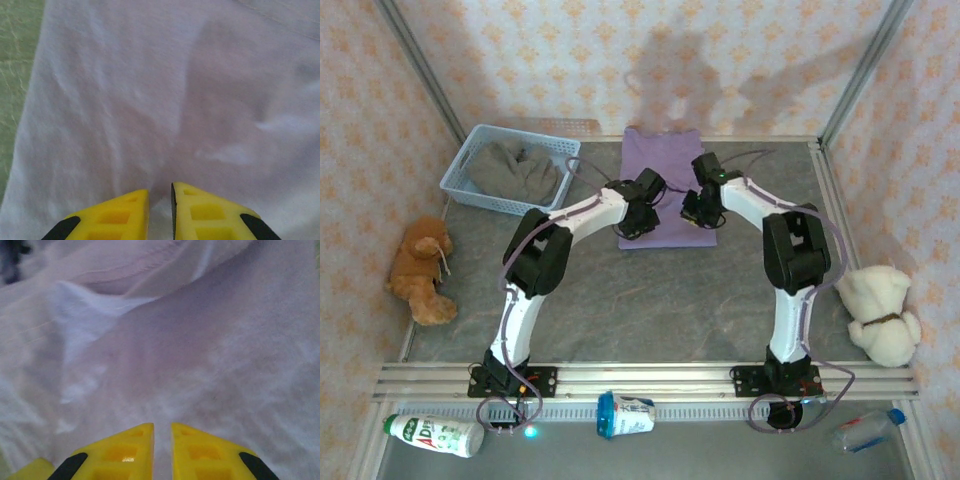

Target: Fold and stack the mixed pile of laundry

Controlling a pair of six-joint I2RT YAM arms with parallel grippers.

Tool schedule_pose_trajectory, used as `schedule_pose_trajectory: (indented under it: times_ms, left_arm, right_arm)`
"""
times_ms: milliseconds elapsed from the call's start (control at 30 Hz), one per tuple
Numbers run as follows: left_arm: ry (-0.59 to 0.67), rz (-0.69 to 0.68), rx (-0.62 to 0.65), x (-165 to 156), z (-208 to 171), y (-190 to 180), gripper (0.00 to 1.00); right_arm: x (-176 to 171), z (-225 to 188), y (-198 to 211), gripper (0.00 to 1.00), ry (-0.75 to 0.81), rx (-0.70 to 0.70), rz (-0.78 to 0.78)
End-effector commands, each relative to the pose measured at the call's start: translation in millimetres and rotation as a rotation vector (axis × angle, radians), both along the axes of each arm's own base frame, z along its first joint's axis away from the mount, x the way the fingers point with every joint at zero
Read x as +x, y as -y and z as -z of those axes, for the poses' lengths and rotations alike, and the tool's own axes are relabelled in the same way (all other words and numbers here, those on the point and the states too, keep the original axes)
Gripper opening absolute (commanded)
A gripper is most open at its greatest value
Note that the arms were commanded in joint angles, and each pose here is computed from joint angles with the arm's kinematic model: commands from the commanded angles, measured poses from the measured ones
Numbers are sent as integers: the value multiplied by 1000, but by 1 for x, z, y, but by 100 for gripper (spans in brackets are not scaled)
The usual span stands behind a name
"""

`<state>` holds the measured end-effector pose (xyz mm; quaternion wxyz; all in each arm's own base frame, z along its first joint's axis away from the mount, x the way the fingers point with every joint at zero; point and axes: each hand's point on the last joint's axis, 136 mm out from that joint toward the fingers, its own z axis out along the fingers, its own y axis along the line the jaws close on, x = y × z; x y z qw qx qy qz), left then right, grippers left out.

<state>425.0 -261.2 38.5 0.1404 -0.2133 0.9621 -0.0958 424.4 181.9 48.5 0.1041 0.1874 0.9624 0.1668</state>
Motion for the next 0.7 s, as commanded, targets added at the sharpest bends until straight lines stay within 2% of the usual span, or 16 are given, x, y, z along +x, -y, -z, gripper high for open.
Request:
schedule_pose_trajectory:
  times_ms: [0, 100, 233, 433, 533, 600, 667]
  left_arm:
    - [6, -3, 76, 3, 13, -16, 19]
    - [-37, -17, 84, -20, 25, -23, 18]
    - [-80, -33, 102, -71, 38, -32, 18]
    - [-121, -35, 136, -143, 48, -37, 18]
    - [-88, -8, 169, -153, 28, -40, 20]
    - [-49, 24, 196, -147, 10, -40, 21]
    - [-8, 58, 206, -140, -9, -37, 20]
  right_arm:
    - [-8, 24, 12, 18, -34, -45, 38]
    - [-31, 35, 16, 20, -57, -29, 43]
    - [-76, 44, 25, 22, -95, -15, 55]
    - [-145, 33, 16, 24, -107, 47, 22]
    - [-159, 12, 16, 24, -64, 67, 13]
    - [-158, -6, 19, 22, -12, 69, 4]
    - [-151, -23, 17, 13, 41, 74, -29]
